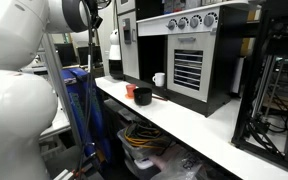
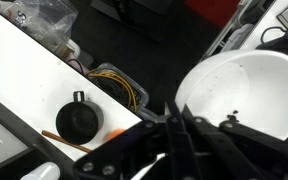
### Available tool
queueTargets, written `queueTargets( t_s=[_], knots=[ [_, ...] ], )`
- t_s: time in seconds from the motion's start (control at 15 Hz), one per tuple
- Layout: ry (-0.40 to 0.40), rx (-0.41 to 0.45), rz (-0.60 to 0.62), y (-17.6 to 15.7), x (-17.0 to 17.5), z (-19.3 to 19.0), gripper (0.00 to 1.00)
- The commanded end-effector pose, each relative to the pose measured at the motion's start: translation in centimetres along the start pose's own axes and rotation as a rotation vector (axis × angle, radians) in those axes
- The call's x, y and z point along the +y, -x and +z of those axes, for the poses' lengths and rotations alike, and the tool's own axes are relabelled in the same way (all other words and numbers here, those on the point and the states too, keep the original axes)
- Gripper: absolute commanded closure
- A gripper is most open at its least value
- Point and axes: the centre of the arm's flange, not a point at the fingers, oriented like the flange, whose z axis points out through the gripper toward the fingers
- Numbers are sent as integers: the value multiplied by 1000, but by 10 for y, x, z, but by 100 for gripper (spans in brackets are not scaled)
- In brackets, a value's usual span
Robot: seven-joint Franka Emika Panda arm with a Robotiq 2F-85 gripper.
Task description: Pour the contents in the white bowl on the right into the black pot
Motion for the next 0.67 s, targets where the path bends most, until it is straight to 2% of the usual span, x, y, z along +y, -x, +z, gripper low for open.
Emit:
queueTargets(
  t_s=[0.0,0.27,0.6],
  knots=[
    [-10,4,14,25,-5,22,99],
    [-12,5,37,61,-4,35,99],
    [1,-3,52,68,26,29,99]
  ],
)
